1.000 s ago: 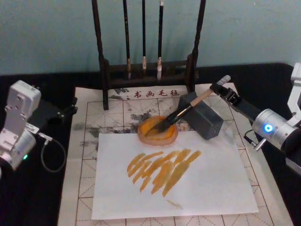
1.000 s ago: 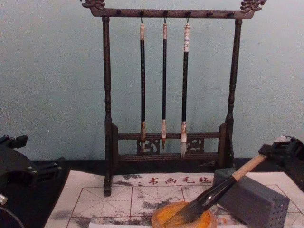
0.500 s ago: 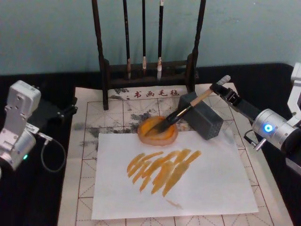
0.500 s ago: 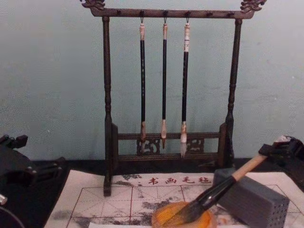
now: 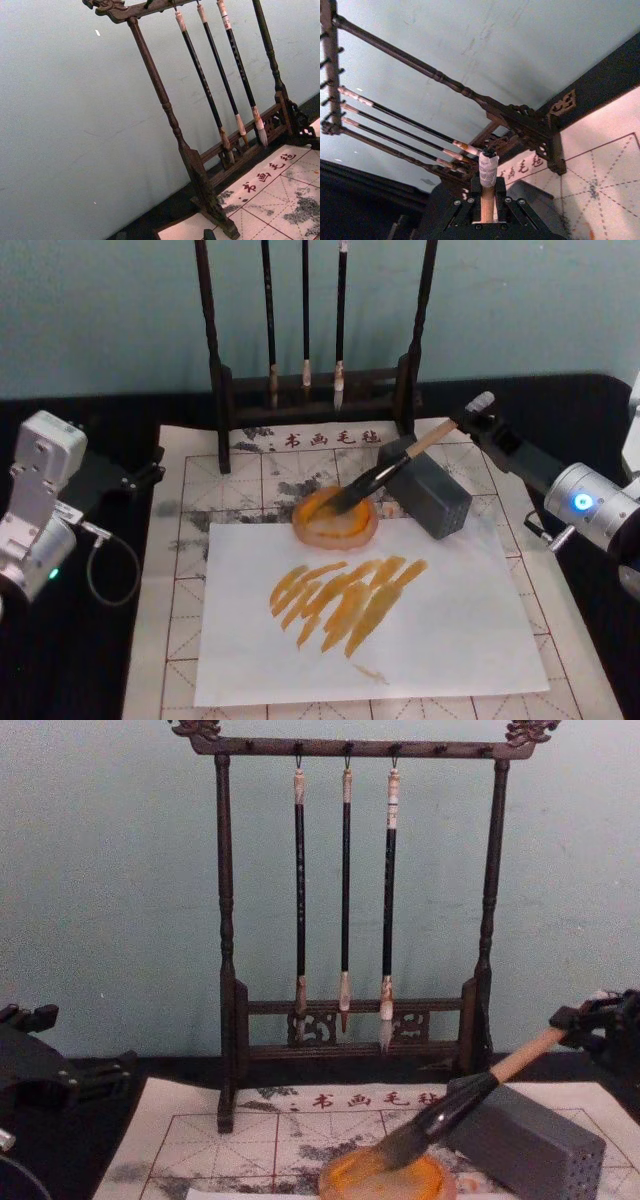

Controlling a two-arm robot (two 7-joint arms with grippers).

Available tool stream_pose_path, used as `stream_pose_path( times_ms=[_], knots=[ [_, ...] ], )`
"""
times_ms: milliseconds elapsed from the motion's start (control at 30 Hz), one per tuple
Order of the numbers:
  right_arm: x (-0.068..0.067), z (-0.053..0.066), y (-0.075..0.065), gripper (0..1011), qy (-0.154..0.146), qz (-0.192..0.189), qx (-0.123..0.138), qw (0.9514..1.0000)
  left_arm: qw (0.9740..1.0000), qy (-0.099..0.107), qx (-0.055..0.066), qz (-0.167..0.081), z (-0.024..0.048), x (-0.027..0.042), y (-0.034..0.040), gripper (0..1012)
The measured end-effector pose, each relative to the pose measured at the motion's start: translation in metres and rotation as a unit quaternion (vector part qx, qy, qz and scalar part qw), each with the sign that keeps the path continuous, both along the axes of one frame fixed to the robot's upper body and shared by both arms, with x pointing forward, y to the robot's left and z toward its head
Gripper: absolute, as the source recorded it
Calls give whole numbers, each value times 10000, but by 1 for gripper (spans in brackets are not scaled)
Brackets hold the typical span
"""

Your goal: Pick up the brush from the inkstone, write on the paper, then place the brush back to its original position.

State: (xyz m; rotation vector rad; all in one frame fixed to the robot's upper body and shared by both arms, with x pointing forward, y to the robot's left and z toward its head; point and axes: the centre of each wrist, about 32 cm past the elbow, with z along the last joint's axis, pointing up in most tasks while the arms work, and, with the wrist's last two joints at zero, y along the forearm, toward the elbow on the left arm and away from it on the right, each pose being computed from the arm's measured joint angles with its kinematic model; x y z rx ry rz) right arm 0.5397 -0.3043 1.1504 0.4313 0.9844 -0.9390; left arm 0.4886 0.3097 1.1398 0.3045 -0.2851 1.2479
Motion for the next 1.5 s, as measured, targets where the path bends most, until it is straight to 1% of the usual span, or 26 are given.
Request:
stream_pose_path(
  times_ms=[233,733,1033,1233,1500],
  knots=[
    [-16,56,-18,191,-40,25,147,9999,10000,0,0,0,0,0,0,1001],
    [-98,173,-11,191,-388,231,165,9988,10000,0,0,0,0,0,0,1001],
    [-174,213,33,191,-541,499,61,9973,10000,0,0,0,0,0,0,1001],
    [-202,207,69,191,-601,678,-14,9959,10000,0,0,0,0,0,0,1001],
    [-180,187,135,191,-686,848,-192,9939,10000,0,0,0,0,0,0,1001]
  ],
)
